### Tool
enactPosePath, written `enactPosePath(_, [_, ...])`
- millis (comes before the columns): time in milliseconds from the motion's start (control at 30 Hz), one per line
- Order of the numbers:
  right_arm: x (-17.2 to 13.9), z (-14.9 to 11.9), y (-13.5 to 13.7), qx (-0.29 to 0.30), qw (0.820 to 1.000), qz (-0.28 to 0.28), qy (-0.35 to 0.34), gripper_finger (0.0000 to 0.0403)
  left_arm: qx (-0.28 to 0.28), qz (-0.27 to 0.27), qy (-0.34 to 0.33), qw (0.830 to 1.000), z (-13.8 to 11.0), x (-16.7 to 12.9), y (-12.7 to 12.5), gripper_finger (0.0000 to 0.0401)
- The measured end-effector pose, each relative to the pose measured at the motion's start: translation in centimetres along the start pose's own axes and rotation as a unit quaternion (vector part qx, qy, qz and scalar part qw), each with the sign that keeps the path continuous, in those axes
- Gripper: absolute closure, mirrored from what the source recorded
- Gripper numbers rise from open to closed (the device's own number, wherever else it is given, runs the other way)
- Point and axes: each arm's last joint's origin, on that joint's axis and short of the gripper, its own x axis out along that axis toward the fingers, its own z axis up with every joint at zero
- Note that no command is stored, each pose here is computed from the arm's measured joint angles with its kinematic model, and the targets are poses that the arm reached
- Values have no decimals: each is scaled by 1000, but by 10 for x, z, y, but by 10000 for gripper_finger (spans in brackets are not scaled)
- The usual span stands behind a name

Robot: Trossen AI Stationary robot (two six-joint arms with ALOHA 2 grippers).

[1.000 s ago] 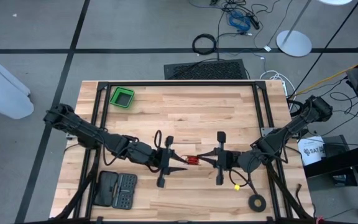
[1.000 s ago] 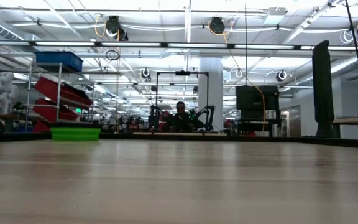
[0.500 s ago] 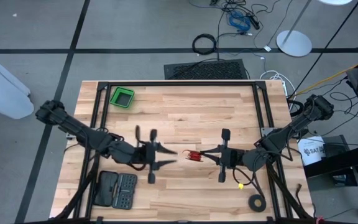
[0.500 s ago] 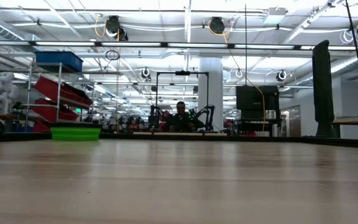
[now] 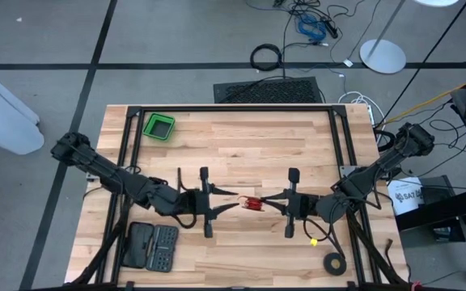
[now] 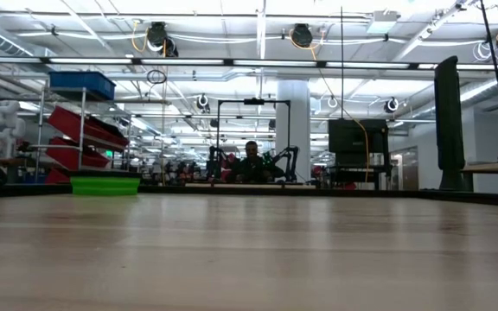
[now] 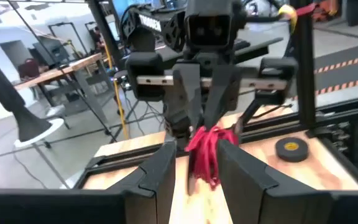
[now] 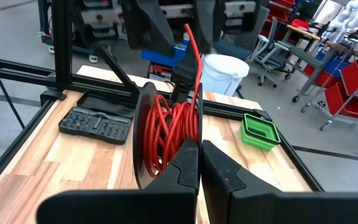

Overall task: Coil cords
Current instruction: Coil the red wire into the spool

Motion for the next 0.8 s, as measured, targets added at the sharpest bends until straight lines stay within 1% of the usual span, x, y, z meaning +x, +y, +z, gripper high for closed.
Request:
enactPosePath(67, [0,0,0,0,1000,0,0,402,8,6,-1,1000,-3,5,1,278])
enactPosePath(300, [0,0,0,-1,1000,1,1,402,3,14,-10,1000,-2,8,4,278])
enactPosePath(433, [0,0,0,-1,1000,0,1,403,-1,-4,-24,1000,0,8,3,278])
enactPosePath(567, [0,0,0,-1,1000,0,1,403,-1,-6,-24,1000,0,8,3,279])
enactPosePath(667, [0,0,0,-1,1000,0,1,403,-1,-5,-24,1000,0,8,3,289])
enactPosePath(800, [0,0,0,-1,1000,0,1,403,-1,-6,-24,1000,0,8,2,321])
